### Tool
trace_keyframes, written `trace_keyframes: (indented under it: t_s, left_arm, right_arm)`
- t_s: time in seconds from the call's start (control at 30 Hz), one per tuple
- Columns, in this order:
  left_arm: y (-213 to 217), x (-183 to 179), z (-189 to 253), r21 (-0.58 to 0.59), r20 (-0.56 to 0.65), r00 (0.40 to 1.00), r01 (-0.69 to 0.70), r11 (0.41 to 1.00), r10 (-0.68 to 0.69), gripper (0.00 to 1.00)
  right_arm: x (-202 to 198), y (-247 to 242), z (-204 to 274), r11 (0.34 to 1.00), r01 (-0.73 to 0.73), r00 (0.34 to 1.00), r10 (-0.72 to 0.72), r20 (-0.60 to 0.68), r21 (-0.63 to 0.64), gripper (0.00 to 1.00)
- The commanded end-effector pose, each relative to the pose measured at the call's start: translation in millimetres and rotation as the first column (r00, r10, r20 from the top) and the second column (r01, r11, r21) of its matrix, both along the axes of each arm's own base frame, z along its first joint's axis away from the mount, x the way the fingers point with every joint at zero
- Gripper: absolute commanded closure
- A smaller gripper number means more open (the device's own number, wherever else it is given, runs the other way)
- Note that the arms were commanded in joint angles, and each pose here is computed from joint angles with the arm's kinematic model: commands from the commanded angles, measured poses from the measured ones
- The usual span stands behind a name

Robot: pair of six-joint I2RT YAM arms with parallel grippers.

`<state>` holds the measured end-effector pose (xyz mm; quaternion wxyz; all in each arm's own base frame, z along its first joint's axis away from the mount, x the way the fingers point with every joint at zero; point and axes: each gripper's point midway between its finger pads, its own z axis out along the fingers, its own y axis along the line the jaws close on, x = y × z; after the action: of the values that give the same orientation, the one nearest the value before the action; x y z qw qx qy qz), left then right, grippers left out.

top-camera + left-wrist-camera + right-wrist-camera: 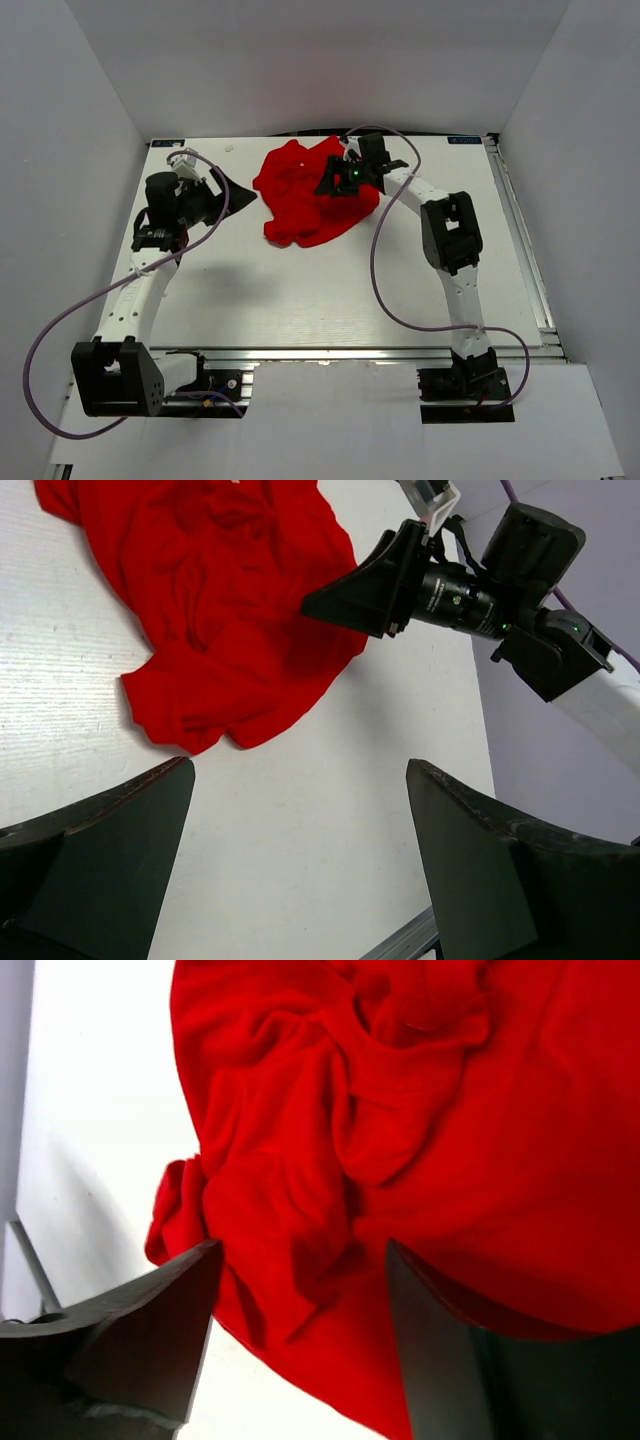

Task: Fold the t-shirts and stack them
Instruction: Move the tshirt to the center of the board

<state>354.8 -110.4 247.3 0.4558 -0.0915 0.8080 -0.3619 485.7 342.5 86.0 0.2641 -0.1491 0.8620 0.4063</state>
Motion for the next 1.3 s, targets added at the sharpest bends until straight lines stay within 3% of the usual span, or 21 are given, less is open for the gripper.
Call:
trace_keyframes:
  t_s: [0.0, 0.17, 0.73, 0.87, 1.03, 1.27]
  left_arm:
    - [-1.3, -3.5, -3.6, -0.004, -0.021, 1.000, 0.005, 1.000, -0.005, 0.02]
    - [-1.0, -5.4, -10.8, 0.003, -0.040, 0.999, 0.008, 1.000, -0.008, 0.02]
    - [0.1, -7.1, -16.3, 0.017, -0.051, 0.999, 0.009, 1.000, -0.008, 0.02]
    - [-0.3, -5.9, -16.8, 0.017, -0.054, 0.998, 0.013, 1.000, -0.012, 0.02]
    - [-0.1, -4.9, -14.1, 0.023, -0.042, 0.999, 0.015, 1.000, -0.014, 0.02]
    - [0.5, -6.9, -14.3, 0.022, -0.042, 0.999, 0.010, 1.000, -0.009, 0.02]
  right_arm:
    - [12.3, 24.7, 41.9, 0.994, 0.006, 0.998, -0.013, 0.061, 0.106, 0.30]
    - [5.2, 28.1, 22.7, 0.995, 0.011, 1.000, -0.013, 0.023, 0.095, 0.37]
    - [8.0, 18.6, -14.3, 0.998, 0.036, 0.998, -0.032, 0.059, -0.056, 0.36]
    - [1.9, 21.3, -18.8, 0.998, 0.018, 0.999, -0.016, 0.041, -0.052, 0.50]
    - [-12.8, 30.5, -21.0, 0.999, -0.014, 1.000, 0.014, 0.010, -0.041, 0.52]
    - [-23.5, 38.4, -3.7, 0.999, -0.050, 0.999, 0.050, 0.001, 0.010, 0.69]
